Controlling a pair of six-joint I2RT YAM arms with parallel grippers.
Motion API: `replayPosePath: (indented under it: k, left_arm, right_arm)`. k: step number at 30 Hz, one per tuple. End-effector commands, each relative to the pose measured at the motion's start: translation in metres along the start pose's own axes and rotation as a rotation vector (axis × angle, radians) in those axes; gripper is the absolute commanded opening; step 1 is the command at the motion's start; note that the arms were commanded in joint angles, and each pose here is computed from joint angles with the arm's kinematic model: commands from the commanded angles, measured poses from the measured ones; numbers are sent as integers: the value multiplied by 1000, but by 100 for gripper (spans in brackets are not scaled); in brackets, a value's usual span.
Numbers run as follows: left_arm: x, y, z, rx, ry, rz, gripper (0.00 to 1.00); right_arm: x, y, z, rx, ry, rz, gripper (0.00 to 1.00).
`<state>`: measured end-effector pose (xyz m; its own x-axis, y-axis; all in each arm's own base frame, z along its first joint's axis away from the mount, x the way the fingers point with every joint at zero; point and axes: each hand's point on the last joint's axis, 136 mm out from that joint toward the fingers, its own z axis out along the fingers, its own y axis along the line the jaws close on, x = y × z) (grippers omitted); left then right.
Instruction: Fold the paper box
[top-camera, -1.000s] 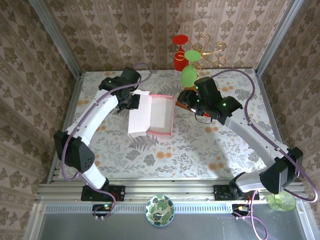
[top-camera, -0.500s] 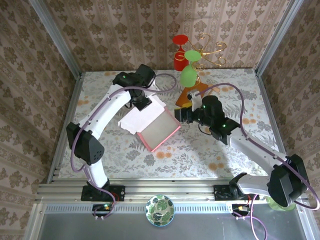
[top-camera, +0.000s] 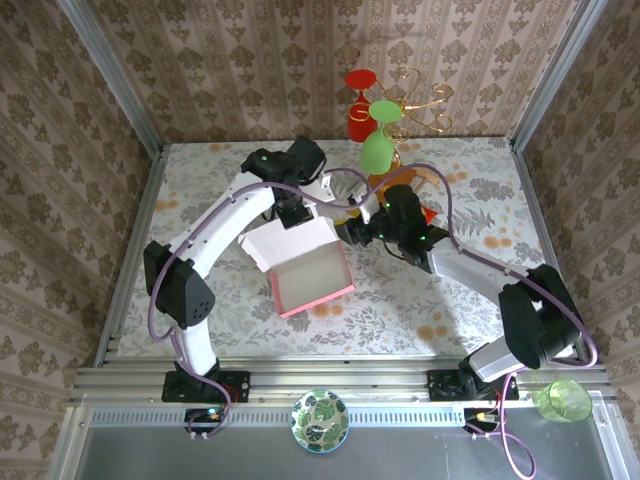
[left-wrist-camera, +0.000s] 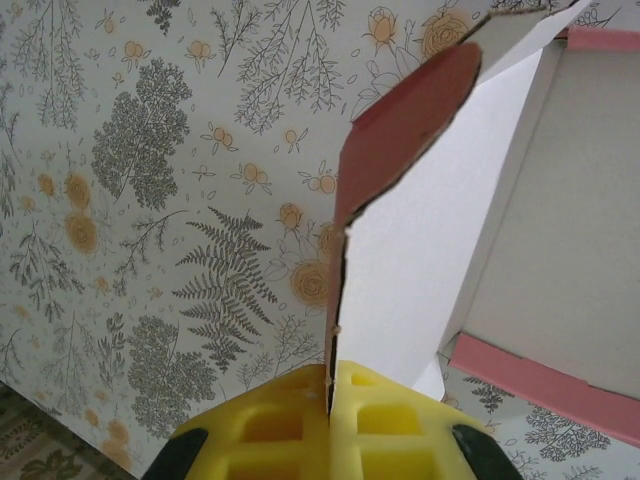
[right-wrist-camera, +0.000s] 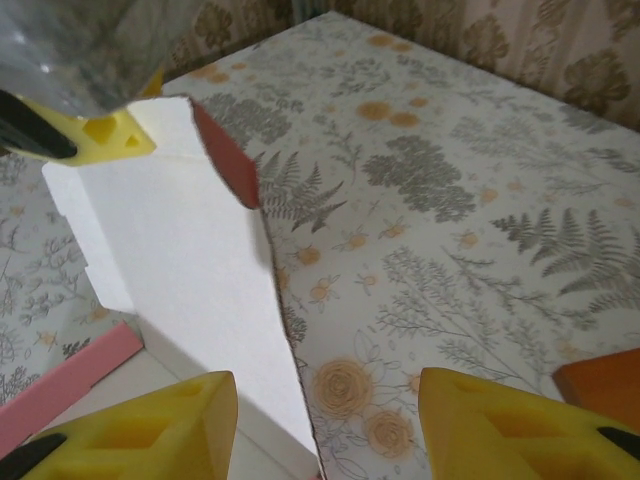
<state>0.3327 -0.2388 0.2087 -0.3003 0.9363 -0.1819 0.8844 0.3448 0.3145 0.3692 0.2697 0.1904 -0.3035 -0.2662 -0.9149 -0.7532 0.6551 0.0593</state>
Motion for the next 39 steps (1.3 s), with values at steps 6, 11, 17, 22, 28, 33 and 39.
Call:
replayPosePath:
  k: [6, 11, 17, 22, 28, 33, 39]
  left_arm:
    - [-2, -18, 5, 60, 10, 40, 0]
    - [-4, -20, 6, 60, 11, 45, 0]
    - [-8, -21, 6, 61, 0, 39, 0]
    - [-9, -20, 8, 55, 4, 36, 0]
    - [-11, -18, 8, 47, -4, 30, 0]
    - [-14, -15, 7, 44, -16, 19, 0]
    - [-17, -5, 2, 34, -49, -64, 0]
  right_arm:
    - [-22, 9, 17, -21, -46, -66, 43]
    - [-14, 4, 25, 2, -20, -69, 30]
    - [-13, 6, 29, -4, -9, -62, 24]
    - [-15, 10, 29, -19, -22, -49, 27]
    - [-15, 16, 29, -53, -23, -41, 29]
    - [-11, 20, 32, -82, -9, -28, 22]
    - [-11, 19, 34, -71, -10, -24, 0]
